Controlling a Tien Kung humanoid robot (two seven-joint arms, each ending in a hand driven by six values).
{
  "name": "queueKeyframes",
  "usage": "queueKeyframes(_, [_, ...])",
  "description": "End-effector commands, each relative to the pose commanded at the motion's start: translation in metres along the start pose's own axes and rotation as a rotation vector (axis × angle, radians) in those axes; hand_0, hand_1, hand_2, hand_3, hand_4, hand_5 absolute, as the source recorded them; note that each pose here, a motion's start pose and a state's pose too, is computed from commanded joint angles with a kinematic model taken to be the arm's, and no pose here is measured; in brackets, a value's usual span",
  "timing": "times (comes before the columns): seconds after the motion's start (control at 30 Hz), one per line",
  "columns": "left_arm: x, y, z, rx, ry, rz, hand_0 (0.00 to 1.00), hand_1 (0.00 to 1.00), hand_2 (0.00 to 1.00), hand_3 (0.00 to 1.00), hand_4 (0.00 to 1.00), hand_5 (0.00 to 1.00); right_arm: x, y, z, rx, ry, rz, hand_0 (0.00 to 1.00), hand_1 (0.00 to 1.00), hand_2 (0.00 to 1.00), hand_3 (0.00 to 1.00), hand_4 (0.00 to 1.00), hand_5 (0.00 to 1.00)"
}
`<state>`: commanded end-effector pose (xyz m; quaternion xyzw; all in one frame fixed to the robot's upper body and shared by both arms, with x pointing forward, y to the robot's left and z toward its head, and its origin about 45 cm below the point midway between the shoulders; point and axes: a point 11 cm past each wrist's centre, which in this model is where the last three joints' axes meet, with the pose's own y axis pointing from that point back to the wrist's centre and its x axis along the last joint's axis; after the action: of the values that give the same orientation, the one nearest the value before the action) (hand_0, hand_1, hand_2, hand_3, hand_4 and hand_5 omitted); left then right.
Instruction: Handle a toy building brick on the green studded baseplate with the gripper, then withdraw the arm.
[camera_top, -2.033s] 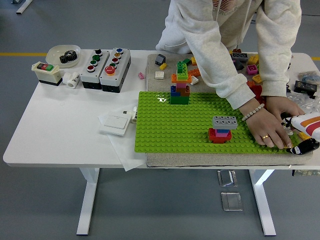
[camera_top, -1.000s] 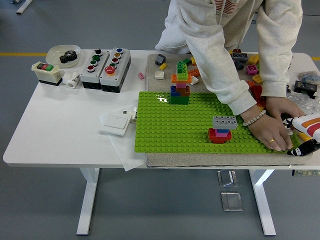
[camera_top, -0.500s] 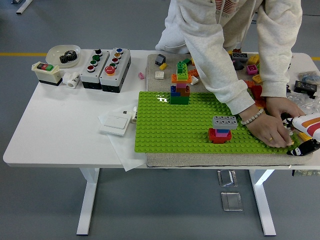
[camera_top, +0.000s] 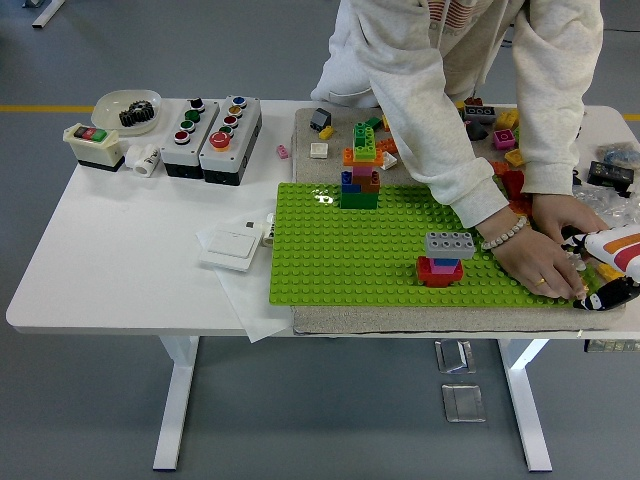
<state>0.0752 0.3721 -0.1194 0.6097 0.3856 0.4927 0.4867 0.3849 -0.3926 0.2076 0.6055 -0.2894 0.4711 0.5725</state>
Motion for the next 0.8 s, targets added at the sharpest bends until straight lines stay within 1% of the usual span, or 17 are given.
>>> queueKeyframes(0.27, [0.0009, 0.0001, 0.0004, 0.0, -0.002, 0.001, 0.775, 0.722, 0.647, 0.561, 0.588, 0.612, -0.0003, 0.0004, -0.0002, 0.003, -0.034, 0.001, 0.663, 0.671, 0.765, 0.849, 0.963, 0.314])
queueKeyframes(0.8, [0.0021, 0.0005, 0.0027, -0.004, 0.0, 0.002, 0.774, 0.724, 0.646, 0.561, 0.588, 0.612, -0.0004, 0.0, 0.0002, -0.001, -0.046, 0.006, 0.653, 0.661, 0.757, 0.841, 0.96, 0.318])
